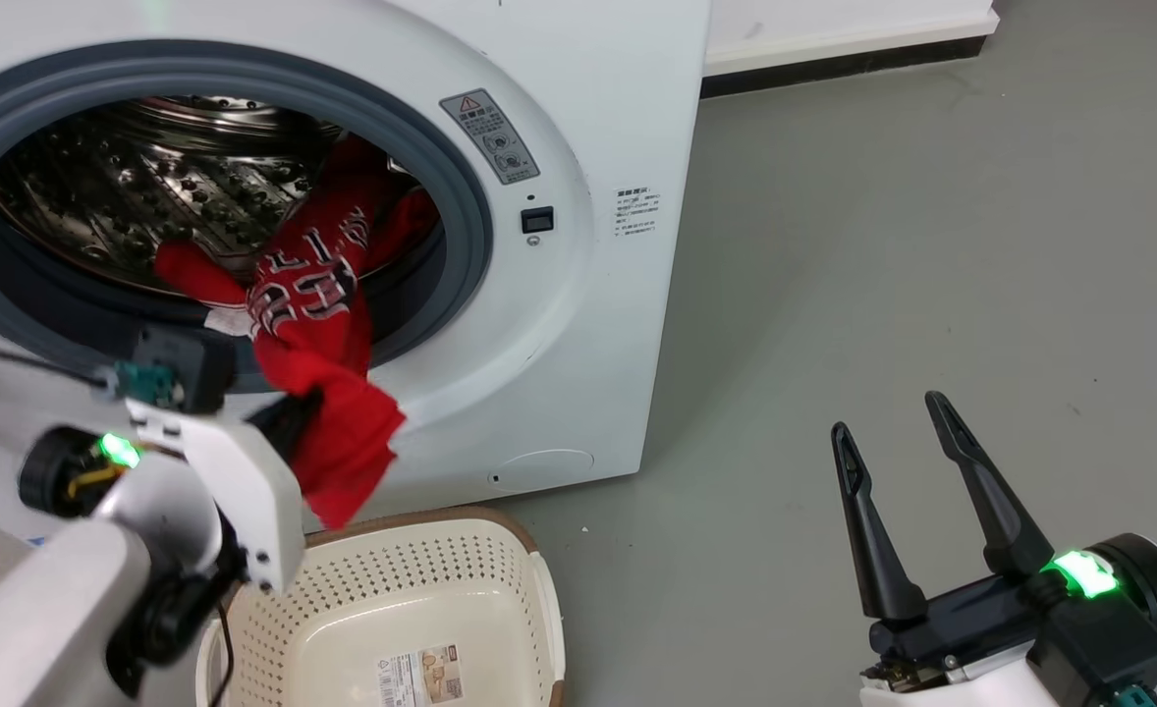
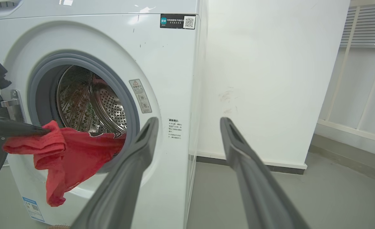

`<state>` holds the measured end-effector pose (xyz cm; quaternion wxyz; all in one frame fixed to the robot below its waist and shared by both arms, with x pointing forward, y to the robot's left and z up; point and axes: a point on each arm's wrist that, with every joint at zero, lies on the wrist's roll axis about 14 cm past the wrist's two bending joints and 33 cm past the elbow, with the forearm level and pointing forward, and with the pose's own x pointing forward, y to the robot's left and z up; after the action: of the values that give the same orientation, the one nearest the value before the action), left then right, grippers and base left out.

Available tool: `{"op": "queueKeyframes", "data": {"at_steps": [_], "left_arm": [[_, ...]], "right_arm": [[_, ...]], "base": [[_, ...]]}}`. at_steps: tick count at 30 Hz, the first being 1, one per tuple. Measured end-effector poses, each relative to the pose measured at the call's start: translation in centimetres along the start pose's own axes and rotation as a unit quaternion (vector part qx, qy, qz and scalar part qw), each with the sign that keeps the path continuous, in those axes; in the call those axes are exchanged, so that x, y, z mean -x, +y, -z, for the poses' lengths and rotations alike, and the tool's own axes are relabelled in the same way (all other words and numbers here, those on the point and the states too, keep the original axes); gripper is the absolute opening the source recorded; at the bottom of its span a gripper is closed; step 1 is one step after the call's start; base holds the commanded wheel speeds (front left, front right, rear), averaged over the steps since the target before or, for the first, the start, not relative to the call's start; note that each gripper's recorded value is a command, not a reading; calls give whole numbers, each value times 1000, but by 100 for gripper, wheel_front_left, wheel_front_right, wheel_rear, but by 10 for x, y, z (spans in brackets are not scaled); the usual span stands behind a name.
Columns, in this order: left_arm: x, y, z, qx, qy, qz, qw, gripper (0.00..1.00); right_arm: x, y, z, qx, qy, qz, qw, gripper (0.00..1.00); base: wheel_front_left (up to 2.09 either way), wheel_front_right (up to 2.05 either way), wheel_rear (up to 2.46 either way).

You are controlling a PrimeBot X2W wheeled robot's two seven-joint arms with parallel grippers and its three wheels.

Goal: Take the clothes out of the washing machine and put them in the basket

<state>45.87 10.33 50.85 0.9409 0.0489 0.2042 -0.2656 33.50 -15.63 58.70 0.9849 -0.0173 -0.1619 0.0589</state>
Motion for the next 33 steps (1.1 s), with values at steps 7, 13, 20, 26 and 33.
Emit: {"op": "queueKeyframes", "data": {"at_steps": [7,13,20,26,33], "left_arm": [[2,-16,55,36,62,22,997,0],[-6,-29,113,71,137,43,987,0],[-15,-32,188,93,234,46,967,0],[-31,-32,230,101,286,49,952,0],[-50,-37,269,122,331,54,934,0]], "right_arm": [[-2,2,8,-1,11,-4,1000,100],[-10,-3,16,5,20,1,1000,100],[-19,-14,28,11,33,13,999,100],[-29,-22,43,16,48,20,998,100],[-39,-29,60,20,64,25,997,100]], "base": [[0,0,0],[0,0,0],[0,0,0],[0,0,0],[0,0,0]]}}
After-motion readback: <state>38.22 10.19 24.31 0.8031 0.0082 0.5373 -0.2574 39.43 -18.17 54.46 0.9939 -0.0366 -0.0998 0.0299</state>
